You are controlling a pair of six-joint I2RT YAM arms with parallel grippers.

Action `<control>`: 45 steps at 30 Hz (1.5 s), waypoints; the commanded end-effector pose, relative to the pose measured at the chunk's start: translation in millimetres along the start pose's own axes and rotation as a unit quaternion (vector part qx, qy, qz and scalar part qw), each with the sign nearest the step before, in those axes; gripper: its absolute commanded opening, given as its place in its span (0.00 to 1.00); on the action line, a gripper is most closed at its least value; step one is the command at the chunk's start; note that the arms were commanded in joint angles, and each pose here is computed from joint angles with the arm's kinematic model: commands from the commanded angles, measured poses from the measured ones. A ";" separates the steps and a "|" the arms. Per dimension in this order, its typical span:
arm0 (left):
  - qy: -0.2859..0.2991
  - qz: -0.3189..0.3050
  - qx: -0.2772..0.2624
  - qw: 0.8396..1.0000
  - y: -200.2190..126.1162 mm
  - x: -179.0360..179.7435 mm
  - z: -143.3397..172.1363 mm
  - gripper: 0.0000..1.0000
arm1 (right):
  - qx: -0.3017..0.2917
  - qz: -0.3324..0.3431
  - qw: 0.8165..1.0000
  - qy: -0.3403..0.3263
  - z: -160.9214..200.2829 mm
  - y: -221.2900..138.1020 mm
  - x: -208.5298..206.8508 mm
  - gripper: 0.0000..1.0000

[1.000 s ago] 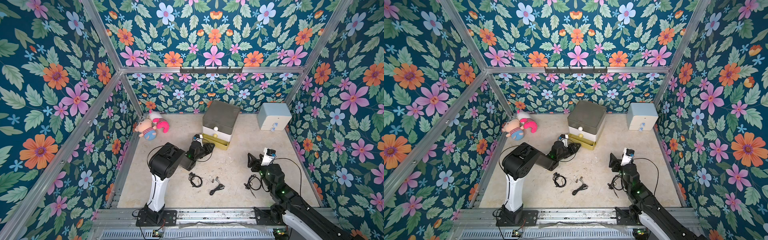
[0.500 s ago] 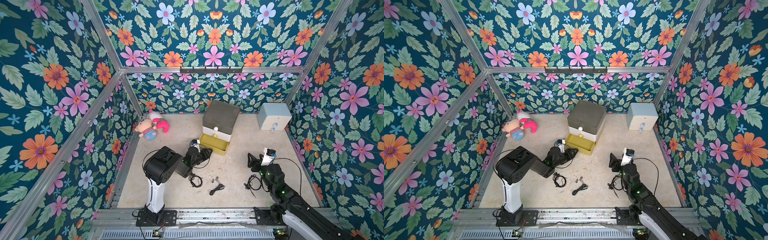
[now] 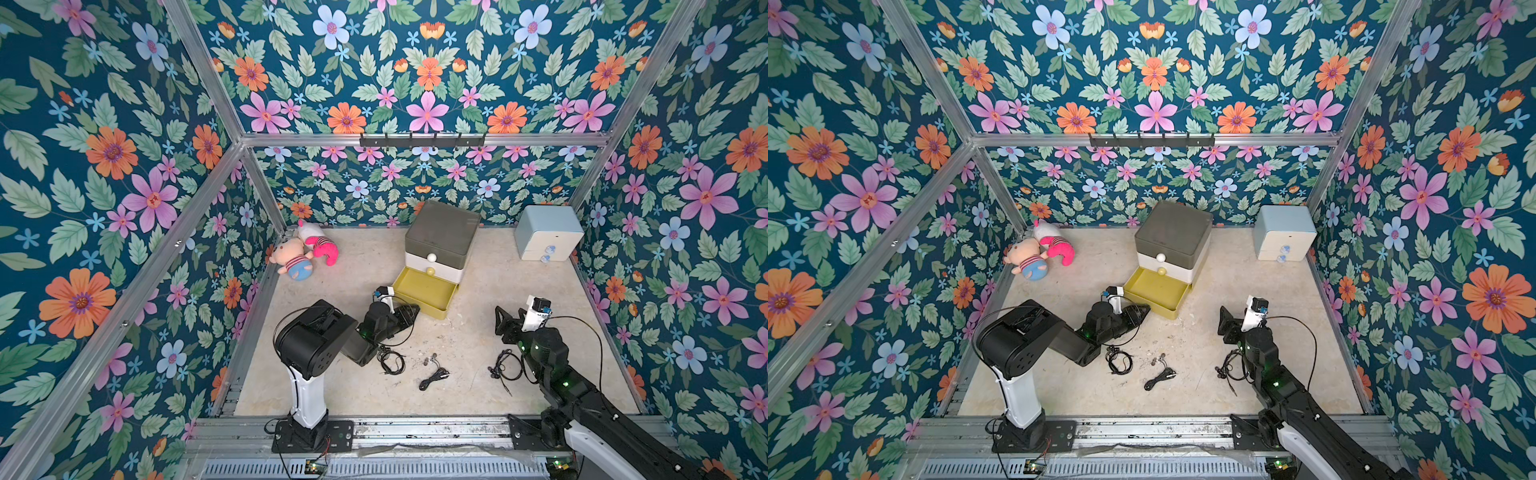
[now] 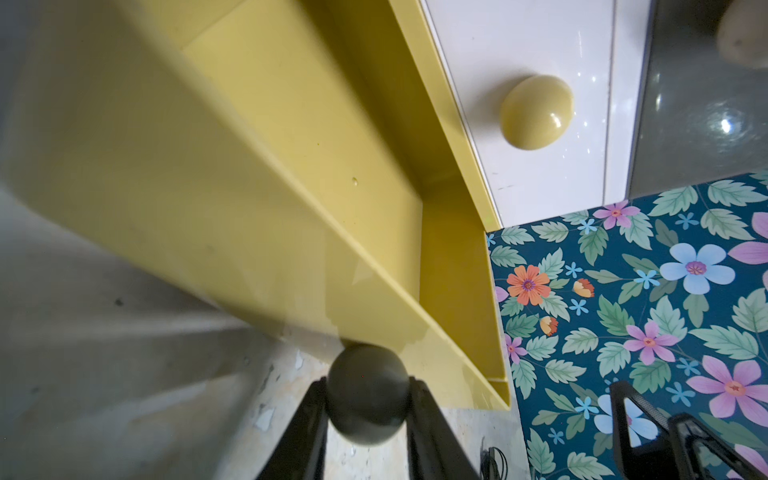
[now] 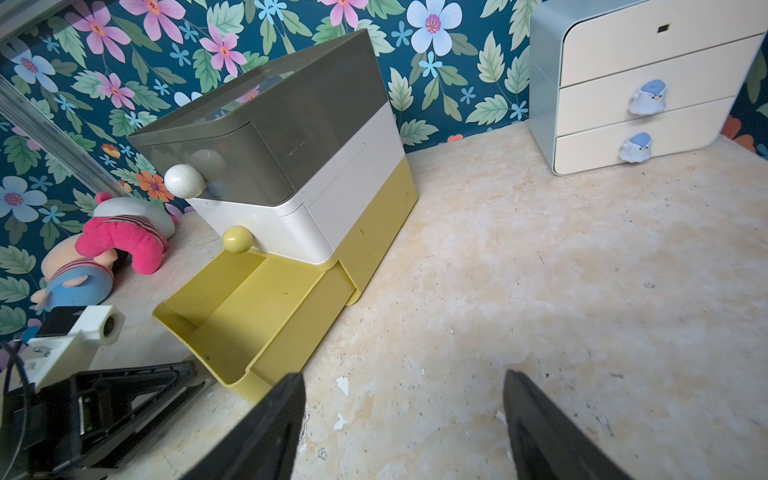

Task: Place the wired earphones into the drawer by color
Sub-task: Open the drawer in the storage box.

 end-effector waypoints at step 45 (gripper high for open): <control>0.357 -0.214 -0.058 0.907 -137.5 -24.3 -42.9 0.99 | 0.318 0.202 0.910 0.172 38.4 -11.6 10.0 0.88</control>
Point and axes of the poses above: each gripper's point midway between its finger pads, its own y axis out along the fingers, its own x axis along the line the jaws close on, z = x × y, the point moved 8 cm from there along -y, back along the fingers, and after that the axes turned 11 degrees about y, right-handed, at the moved point
